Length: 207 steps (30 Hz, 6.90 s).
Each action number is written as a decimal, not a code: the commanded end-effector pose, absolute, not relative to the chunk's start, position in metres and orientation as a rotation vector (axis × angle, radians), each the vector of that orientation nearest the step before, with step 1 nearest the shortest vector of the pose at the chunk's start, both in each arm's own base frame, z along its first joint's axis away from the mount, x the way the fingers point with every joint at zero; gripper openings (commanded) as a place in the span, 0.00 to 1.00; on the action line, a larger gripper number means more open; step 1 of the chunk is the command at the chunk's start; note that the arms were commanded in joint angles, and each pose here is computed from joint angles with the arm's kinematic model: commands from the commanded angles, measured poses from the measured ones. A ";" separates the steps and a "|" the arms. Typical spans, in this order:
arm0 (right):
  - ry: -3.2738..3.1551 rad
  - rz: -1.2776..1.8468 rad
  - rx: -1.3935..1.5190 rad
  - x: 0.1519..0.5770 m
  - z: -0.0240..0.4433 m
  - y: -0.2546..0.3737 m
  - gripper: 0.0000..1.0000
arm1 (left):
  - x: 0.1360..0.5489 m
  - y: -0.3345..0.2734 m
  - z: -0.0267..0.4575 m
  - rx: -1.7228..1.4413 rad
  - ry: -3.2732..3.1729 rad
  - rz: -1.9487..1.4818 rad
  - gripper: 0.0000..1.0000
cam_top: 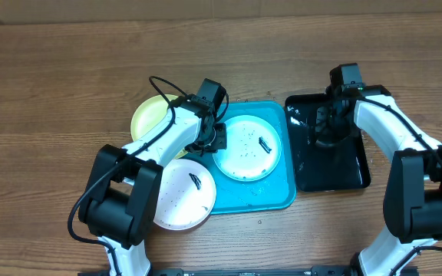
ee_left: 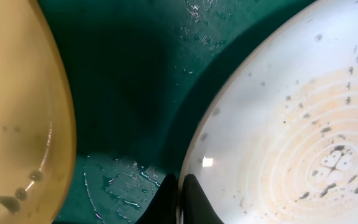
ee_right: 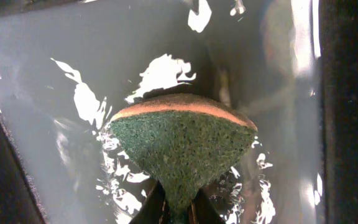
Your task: Clean dirty plates on tray and stack at the side
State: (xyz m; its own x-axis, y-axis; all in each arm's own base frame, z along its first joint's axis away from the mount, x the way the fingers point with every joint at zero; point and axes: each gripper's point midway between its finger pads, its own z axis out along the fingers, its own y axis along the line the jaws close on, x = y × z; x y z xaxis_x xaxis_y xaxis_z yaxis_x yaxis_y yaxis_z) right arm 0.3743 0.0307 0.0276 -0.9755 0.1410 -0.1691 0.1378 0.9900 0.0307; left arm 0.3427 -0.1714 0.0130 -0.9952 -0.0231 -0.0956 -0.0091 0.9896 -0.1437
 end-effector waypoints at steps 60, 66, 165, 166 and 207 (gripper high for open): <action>3.114 0.174 0.151 0.355 0.122 0.052 0.04 | 0.339 -0.154 0.006 -0.103 3.073 -0.165 0.04; 3.137 0.152 0.152 0.349 0.114 0.050 0.04 | 0.342 -0.155 0.006 -0.102 3.060 -0.171 0.04; 2.967 0.257 -0.378 0.341 -0.036 0.184 0.04 | 0.347 -0.159 0.007 -0.110 3.040 -0.198 0.04; 2.980 0.331 -0.435 0.335 -0.034 0.191 0.04 | 0.347 -0.159 0.007 -0.110 3.040 -0.199 0.04; 2.815 0.716 -0.683 0.366 0.052 0.251 0.04 | 0.345 -0.163 0.007 -0.108 3.048 -0.235 0.04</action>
